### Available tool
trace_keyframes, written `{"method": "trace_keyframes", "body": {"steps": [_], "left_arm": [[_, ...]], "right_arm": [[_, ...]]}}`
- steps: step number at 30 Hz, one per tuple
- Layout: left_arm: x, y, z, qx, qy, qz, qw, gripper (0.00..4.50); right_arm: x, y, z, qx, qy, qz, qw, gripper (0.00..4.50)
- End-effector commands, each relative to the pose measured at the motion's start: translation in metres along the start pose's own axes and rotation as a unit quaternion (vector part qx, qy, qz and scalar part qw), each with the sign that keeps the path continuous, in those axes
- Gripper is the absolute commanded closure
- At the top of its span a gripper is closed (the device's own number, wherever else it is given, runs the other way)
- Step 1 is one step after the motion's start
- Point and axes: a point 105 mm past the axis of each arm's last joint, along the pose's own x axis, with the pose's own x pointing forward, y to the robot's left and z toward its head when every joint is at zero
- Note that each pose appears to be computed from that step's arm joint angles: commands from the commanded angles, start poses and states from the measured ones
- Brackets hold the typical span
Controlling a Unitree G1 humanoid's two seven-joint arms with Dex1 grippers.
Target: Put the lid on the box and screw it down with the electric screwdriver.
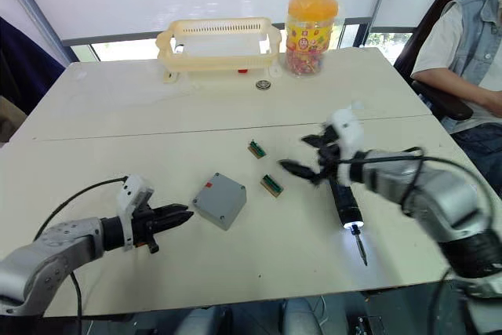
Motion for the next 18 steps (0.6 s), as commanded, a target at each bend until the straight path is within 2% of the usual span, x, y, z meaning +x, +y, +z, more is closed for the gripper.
{"method": "trace_keyframes", "body": {"steps": [1,8,14,18], "left_arm": [[0.004,-0.013,0.002,0.014,-0.002,-0.005,1.0,3.43],[0.007,-0.023,-0.009,0.011,0.02,-0.02,1.0,3.43],[0.015,-0.015,-0.007,0.017,0.01,-0.001,1.0,3.43],[0.019,0.0,-0.002,0.033,0.003,0.03,0.999,3.43]], "right_arm": [[0.024,0.003,0.006,-0.084,-0.018,-0.002,0.996,0.05],[0.051,0.011,0.001,-0.133,-0.011,0.01,0.991,0.05],[0.06,0.01,-0.011,-0.167,0.012,0.017,0.986,0.05],[0.061,0.025,-0.012,-0.166,0.007,0.053,0.985,0.05]]}}
